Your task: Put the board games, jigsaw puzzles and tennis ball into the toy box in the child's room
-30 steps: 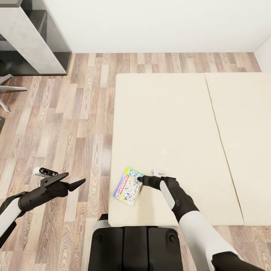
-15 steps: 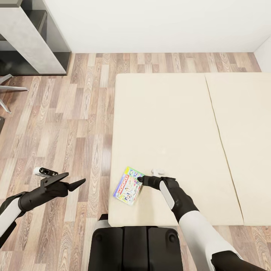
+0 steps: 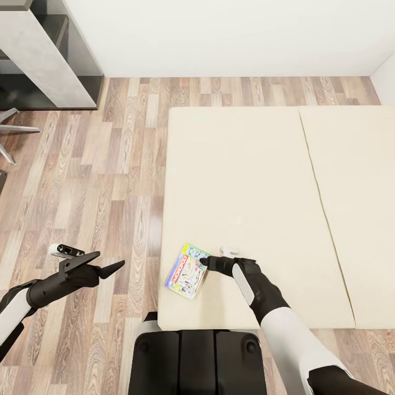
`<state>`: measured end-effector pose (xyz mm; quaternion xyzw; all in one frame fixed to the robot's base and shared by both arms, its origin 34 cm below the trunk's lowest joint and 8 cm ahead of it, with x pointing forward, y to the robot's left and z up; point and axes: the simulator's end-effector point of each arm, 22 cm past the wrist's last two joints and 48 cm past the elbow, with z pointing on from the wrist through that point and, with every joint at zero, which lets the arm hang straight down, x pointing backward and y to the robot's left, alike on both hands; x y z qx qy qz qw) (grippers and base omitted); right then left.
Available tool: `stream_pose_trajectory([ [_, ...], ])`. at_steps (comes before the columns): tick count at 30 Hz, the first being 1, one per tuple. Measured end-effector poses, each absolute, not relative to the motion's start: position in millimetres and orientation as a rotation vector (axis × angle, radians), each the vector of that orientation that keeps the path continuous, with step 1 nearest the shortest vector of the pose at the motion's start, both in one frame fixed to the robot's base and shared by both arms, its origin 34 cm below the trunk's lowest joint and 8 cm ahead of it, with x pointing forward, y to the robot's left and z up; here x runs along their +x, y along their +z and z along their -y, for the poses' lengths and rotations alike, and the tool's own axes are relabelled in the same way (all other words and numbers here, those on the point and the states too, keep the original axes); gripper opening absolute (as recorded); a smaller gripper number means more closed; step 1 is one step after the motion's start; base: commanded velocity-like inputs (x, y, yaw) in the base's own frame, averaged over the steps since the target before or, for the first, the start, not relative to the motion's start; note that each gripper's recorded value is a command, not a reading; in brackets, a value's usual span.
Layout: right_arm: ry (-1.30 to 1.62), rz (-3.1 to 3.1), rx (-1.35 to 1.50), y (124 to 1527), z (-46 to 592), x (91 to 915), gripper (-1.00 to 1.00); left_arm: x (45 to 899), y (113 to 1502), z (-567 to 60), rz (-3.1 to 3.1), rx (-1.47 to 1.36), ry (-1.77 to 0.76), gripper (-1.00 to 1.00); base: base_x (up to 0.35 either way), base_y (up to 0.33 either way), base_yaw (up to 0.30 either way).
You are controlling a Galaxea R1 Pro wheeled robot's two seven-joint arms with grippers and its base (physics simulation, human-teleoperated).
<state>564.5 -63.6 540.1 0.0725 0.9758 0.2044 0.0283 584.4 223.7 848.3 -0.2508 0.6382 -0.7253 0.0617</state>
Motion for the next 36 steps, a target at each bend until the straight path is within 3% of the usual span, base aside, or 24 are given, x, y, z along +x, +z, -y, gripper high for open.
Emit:
stream_pose_trajectory([
  [36,0.631,-3.009,0.219,540.8,63.4,563.6,1.00,584.2,848.0,-223.7,-1.932,-0.758,-2.193,1.00,0.000,0.016,0.000],
])
